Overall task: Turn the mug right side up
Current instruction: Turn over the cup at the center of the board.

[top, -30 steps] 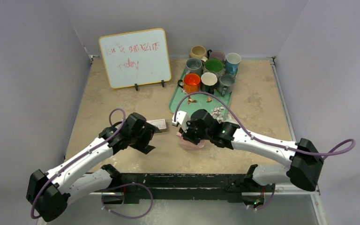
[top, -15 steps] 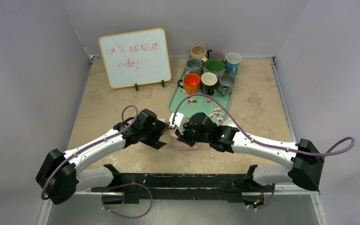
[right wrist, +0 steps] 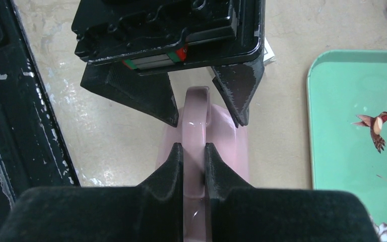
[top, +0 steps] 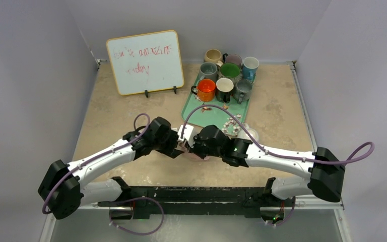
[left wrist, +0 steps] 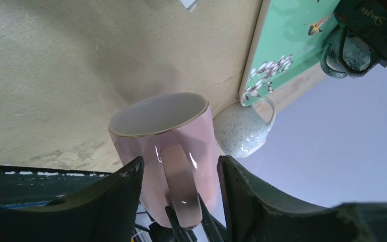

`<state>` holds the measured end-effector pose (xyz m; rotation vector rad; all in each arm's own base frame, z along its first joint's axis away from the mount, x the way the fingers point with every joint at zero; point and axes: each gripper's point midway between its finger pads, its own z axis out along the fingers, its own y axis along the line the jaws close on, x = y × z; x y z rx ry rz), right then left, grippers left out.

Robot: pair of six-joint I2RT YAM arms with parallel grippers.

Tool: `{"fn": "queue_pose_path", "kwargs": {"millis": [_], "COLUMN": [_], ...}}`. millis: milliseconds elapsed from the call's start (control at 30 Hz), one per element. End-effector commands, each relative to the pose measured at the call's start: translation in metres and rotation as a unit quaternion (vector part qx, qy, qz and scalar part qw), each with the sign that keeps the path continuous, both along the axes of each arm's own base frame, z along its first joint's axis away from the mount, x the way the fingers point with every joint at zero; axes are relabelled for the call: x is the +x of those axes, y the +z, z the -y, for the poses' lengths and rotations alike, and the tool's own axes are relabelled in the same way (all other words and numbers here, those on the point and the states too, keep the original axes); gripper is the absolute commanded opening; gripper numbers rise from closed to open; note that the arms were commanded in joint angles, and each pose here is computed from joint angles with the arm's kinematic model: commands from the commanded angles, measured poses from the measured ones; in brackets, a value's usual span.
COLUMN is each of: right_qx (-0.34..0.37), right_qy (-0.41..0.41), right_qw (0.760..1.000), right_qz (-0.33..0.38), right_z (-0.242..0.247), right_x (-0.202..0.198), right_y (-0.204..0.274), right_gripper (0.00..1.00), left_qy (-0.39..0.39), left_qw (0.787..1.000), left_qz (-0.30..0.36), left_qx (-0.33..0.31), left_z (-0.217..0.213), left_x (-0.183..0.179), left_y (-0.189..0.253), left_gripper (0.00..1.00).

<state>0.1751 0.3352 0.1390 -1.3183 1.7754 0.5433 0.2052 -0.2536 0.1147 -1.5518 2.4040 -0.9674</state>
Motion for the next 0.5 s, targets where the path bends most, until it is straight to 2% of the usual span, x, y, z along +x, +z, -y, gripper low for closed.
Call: {"fn": "queue_pose_path", "kwargs": {"millis": [0, 200, 467], "right_qx": [0.054, 0.049, 0.024], "right_qy": [0.001, 0.003, 0.019], "right_qw": [0.997, 0.996, 0.996], "right_qz": [0.057, 0.077, 0.085], "right_z": [-0.018, -0.023, -0.030], "right_x": [0.011, 0.008, 0.001], "right_y": [0.033, 0.036, 0.025], "right_gripper": [0.00, 0.00, 0.00], "left_qy": [0.003, -0.005, -0.001], "left_qw": [1.000, 1.000, 0.999], "left_qz": [0.014, 0.010, 0.028], "left_qx": [-0.024, -0.019, -0.026], "left_z": [0.009, 0.013, 0.011], "left_x": [0.005, 0.005, 0.006], "left_y": [0.017, 0.014, 0.024], "left_gripper": [0.53, 0.44, 0.19]}}
